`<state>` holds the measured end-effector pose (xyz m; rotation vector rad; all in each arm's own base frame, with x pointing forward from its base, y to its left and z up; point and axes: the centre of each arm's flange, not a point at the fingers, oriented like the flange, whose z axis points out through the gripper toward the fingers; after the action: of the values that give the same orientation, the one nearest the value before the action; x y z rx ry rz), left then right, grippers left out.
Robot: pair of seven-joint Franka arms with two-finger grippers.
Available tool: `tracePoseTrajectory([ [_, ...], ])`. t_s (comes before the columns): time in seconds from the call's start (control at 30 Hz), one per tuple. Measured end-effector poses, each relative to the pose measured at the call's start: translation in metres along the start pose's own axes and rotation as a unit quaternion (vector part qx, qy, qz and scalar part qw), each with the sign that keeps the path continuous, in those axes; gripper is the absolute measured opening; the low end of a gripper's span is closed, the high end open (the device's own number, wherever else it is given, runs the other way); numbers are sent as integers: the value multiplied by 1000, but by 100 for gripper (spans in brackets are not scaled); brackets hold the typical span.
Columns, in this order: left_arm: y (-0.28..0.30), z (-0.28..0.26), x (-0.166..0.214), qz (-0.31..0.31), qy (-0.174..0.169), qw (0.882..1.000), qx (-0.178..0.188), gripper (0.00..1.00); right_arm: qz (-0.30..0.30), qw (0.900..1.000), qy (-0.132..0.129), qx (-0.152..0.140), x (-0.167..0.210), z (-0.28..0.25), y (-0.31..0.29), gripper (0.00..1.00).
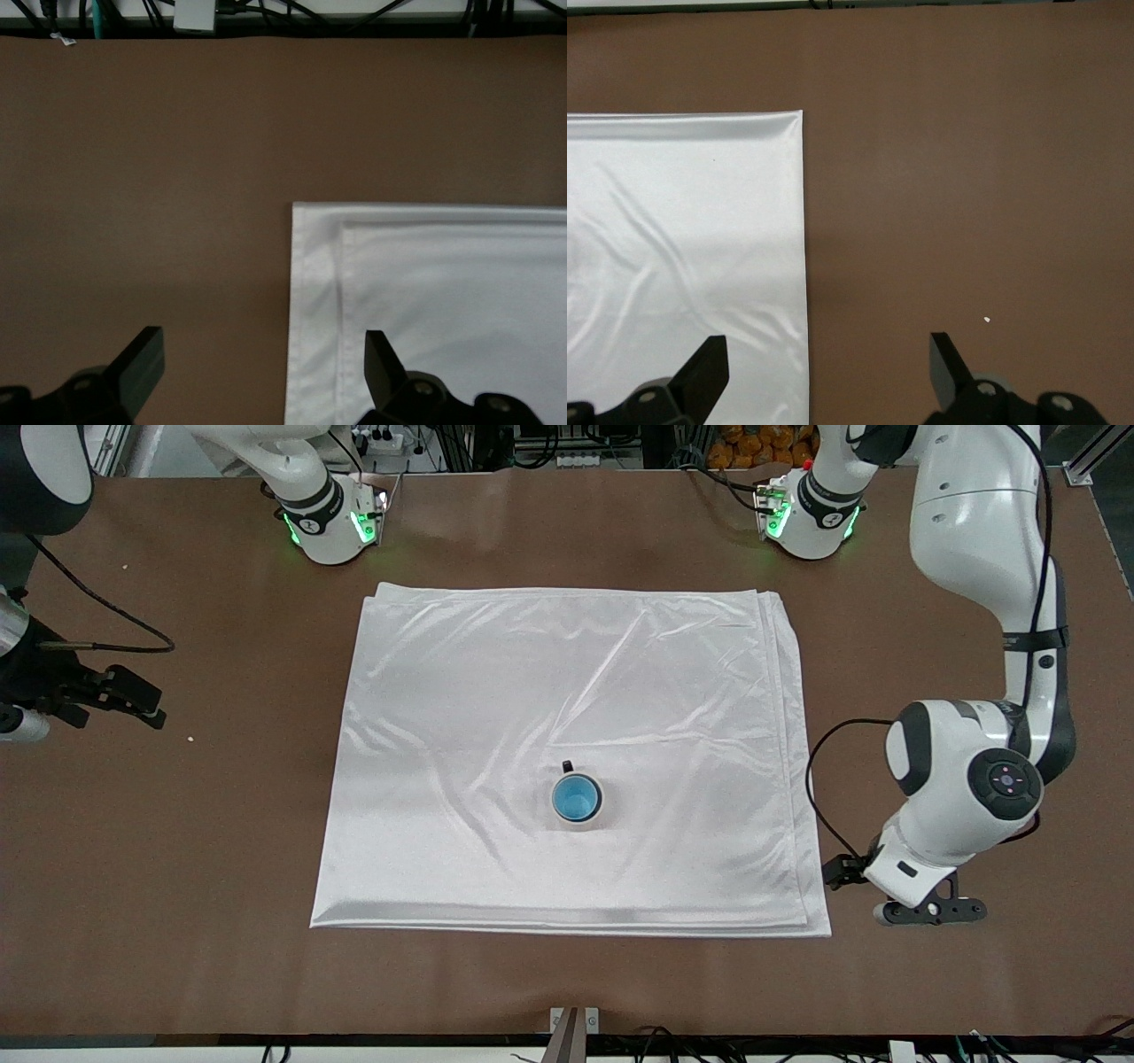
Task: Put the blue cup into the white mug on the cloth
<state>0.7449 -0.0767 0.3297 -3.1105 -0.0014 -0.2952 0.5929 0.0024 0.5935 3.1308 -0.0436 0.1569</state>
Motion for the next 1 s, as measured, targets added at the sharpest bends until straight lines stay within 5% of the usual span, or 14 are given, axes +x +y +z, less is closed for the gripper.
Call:
tracePoseTrajectory([
  [0.43,-68,-81,-16,-24,-18,999,-31,100,0,1000,4,0,-2,-5,1,100],
  [0.8,-80,-216,-86,-25,-64,996,-61,100,1,1000,10,0,-3,-12,1,100],
  [1.0,-83,-291,-121,-4,-62,997,-36,100,0,1000,10,0,-3,-12,1,100],
])
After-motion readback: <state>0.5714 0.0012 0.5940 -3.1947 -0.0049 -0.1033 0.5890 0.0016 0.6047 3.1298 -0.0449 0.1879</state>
